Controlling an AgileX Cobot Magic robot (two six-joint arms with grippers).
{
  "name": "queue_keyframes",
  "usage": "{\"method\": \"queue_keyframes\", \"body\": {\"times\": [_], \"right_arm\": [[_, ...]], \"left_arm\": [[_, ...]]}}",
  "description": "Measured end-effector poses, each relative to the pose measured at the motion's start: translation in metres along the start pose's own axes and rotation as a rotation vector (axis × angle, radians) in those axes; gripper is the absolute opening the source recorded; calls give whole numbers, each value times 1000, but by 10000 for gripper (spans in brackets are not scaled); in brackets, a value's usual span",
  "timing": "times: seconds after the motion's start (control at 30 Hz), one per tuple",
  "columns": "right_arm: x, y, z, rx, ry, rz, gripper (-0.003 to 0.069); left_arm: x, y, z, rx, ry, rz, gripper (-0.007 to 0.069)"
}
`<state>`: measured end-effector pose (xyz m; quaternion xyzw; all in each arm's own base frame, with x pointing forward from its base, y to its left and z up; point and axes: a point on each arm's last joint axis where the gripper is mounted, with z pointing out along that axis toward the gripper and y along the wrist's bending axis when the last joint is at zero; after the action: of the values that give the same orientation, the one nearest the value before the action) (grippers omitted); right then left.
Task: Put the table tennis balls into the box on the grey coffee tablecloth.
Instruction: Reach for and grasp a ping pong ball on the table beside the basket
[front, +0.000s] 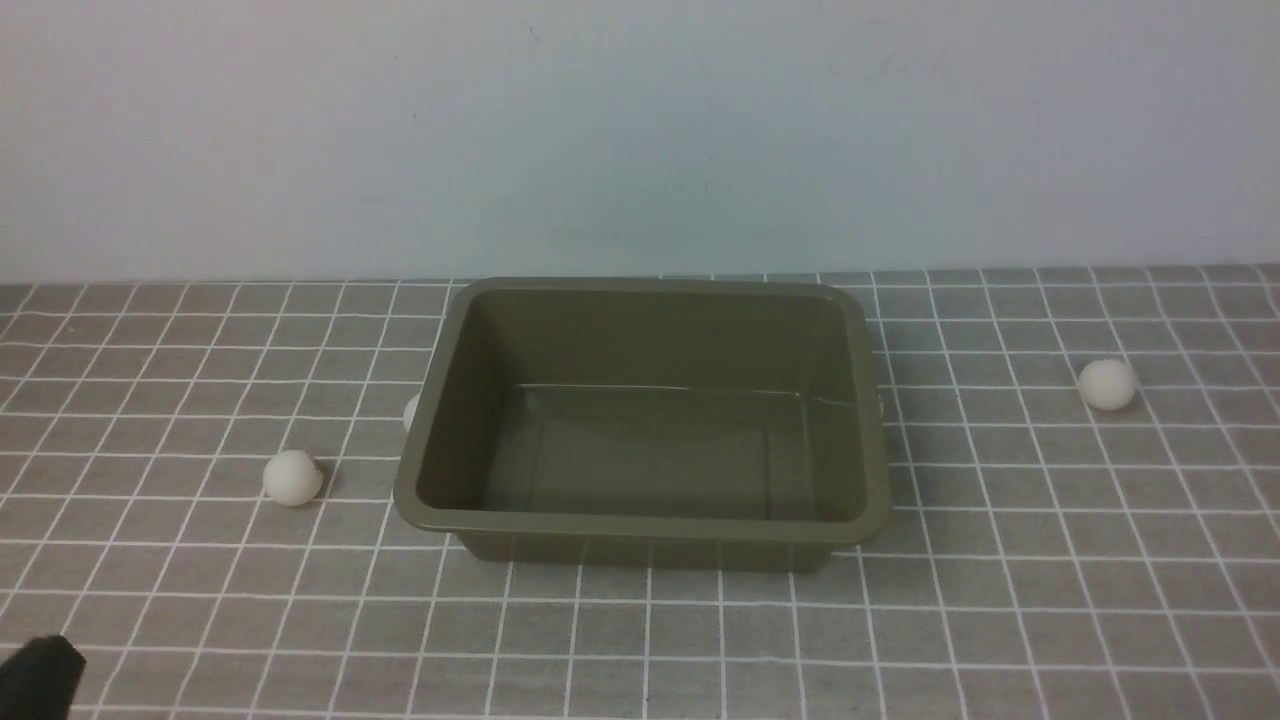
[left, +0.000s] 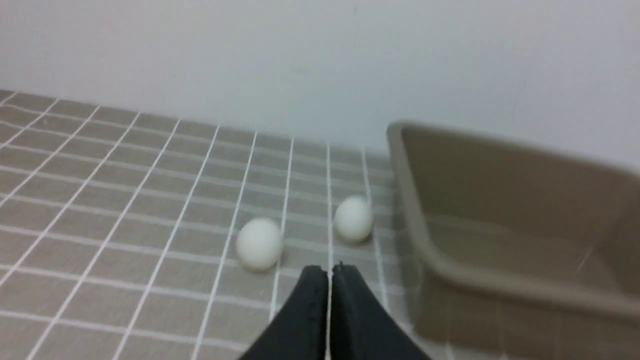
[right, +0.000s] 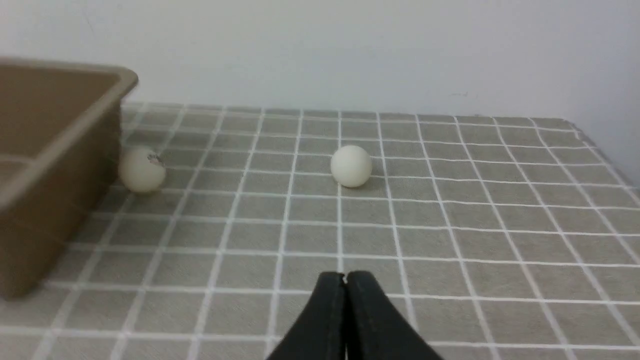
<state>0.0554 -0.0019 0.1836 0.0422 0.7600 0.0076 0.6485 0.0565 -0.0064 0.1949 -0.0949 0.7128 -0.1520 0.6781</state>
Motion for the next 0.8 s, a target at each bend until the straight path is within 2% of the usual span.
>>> {"method": "queue_keyframes", "body": {"times": [0.03, 0.13, 0.2, 0.23, 0.27, 0.3, 0.4, 0.43, 0.47, 0.53, 0.57, 0.6, 0.63, 0.7, 0.73, 0.77, 0.8], "right_arm": [[-5, 2, 0, -24, -54, 165, -10], [-16, 2, -1, -68, -168, 541, -10], [-19, 1, -2, -81, -199, 665, -10], [-23, -1, -3, -94, -242, 841, -10], [-23, -1, -3, -95, -246, 856, -10], [-25, -3, -4, -97, -274, 951, -10], [-26, -5, -4, -95, -292, 995, -10], [-26, -6, -4, -94, -300, 1020, -10], [-27, -6, -4, -93, -307, 1044, -10], [-28, -6, -5, -97, -303, 1029, -10], [-29, -5, -5, -100, -302, 1025, -10], [-37, -1, -8, -126, -285, 964, -10], [-51, 5, -13, -167, -267, 885, -10], [-71, 12, -19, -203, -236, 767, -10], [-89, 18, -22, -226, -186, 663, -10], [-91, 19, -24, -232, -185, 647, -10], [-104, 23, -21, -239, -121, 570, -10]], "left_arm": [[-8, 0, 0, 5, -92, -96, -5], [-22, 3, -3, -2, -245, -232, -5], [-29, 5, -5, -7, -327, -291, -5], [-43, 3, -9, 2, -405, -336, -5], [-44, 2, -9, 5, -410, -337, -5], [-66, -8, -15, 47, -431, -325, -5], [-91, -27, -15, 94, -326, -274, -5], [-104, -38, -11, 109, -227, -248, -5], [-113, -46, -5, 83, -144, -224, -5], [-127, -59, 14, 104, 109, -150, -5], [-128, -60, 16, 100, 135, -137, -5], [-132, -66, 33, 84, 306, -90, -5], [-132, -67, 49, 48, 422, -53, -5], [-130, -66, 76, 39, 631, 13, -5], [-127, -65, 89, 29, 709, 38, -5], [-129, -65, 89, 31, 711, 45, -5], [-123, -62, 107, 17, 798, 73, -5]]}}
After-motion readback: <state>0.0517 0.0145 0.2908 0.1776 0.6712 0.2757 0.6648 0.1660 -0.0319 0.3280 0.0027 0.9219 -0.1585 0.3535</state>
